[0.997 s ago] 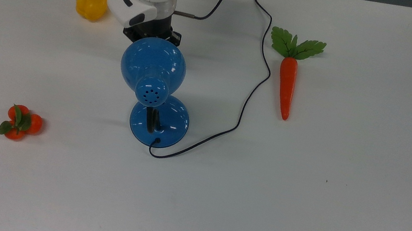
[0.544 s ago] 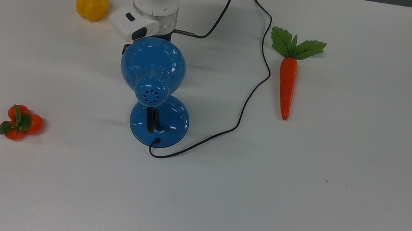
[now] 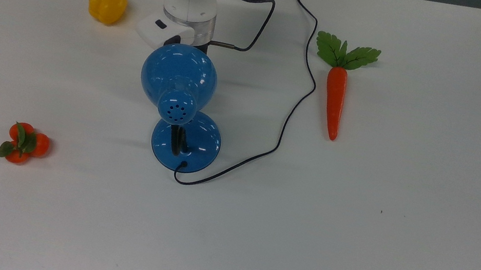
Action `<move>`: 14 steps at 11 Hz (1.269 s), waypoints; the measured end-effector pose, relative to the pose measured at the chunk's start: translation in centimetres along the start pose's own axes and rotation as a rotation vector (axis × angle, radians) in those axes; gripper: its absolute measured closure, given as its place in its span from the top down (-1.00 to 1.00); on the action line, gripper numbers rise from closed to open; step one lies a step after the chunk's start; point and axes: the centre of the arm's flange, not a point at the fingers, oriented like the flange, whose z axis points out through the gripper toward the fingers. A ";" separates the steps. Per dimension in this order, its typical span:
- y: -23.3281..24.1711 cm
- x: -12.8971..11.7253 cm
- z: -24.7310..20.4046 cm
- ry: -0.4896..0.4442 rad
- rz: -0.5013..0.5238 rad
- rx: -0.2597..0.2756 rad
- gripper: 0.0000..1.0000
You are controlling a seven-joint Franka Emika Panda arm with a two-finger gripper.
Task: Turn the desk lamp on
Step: 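Press down on the switch on the lamp base with the gripper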
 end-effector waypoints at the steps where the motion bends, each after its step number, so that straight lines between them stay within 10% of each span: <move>1: -0.5 0.1 -0.1 0.002 -0.006 0.004 -0.98; 14: -1.0 0.7 1.1 0.041 -0.013 0.011 -0.98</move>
